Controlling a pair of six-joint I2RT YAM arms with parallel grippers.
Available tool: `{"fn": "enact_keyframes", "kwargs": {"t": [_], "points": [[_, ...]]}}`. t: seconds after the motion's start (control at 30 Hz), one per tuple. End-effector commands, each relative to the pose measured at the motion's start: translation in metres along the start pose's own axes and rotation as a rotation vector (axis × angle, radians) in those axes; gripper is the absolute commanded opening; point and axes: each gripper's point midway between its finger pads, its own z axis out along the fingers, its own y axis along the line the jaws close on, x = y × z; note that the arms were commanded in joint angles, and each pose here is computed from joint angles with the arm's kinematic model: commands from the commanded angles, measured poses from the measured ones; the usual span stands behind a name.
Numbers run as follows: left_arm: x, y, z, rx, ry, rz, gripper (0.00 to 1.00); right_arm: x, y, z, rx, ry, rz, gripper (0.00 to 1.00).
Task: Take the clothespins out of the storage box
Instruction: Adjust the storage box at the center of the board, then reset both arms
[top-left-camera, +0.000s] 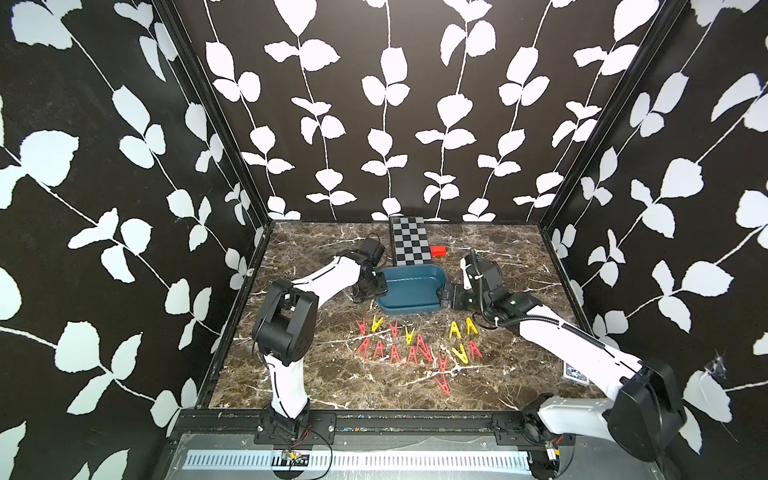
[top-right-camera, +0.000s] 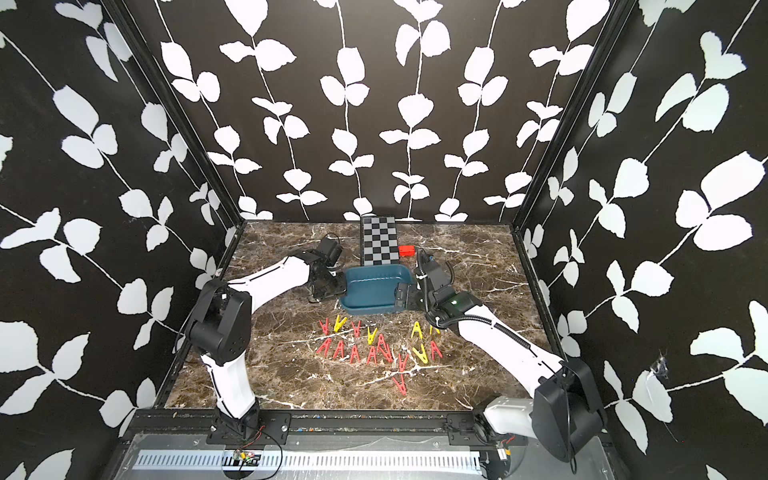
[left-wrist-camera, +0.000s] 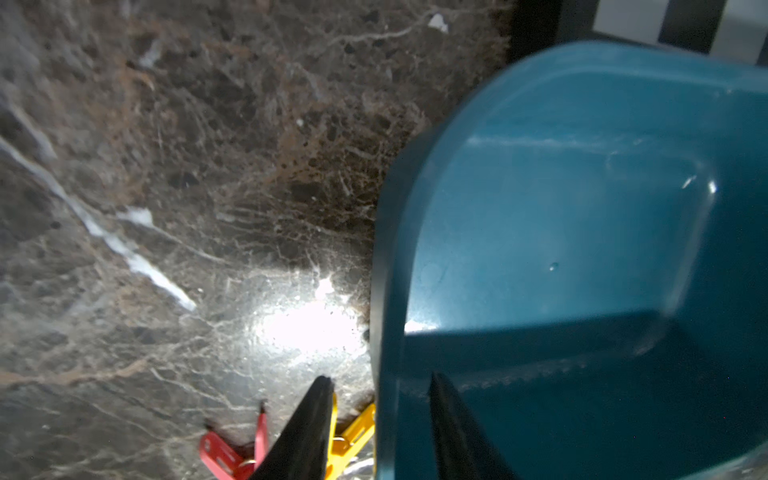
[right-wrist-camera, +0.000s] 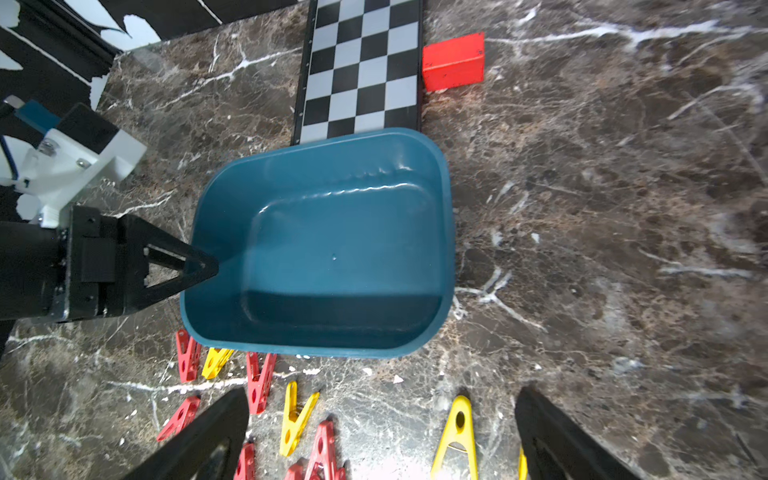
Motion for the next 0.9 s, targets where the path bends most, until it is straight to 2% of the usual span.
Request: {"fn": "enact_keyframes", "kwargs": {"t": [0.0,0.07,0.23,0.3,0.5,0.63,0.87], "points": [[-0.012,-0.007,-0.040,0.024,-0.096,0.042,0.51,-0.013,-0.013,-0.008,0.046,-0.099,0.001,0.99],[-0.017,-0.006,-0.055,0.023,-0.143,0.060,0.60,-0.018,-0.022,-0.014,0.081,-0.155,-0.009,0.99],[-0.033,0.007,-0.103,-0.016,-0.316,0.091,0.91,-0.027,-0.060,-0.031,0.226,-0.338,0.007,0.99],[-0.039,0.022,-0.120,-0.048,-0.379,0.067,0.97,-0.028,-0.075,-0.038,0.287,-0.388,-0.005,1.00],[-0.050,0.097,-0.159,-0.267,-0.575,-0.052,0.99,-0.028,-0.112,-0.042,0.487,-0.446,-0.137,1.00],[-0.051,0.140,-0.168,-0.398,-0.685,-0.057,0.99,-0.028,-0.139,-0.038,0.610,-0.421,-0.199,1.00],[-0.056,0.212,-0.155,-0.573,-0.707,-0.063,0.99,-0.043,-0.172,-0.032,0.706,-0.407,-0.244,1.00]]}}
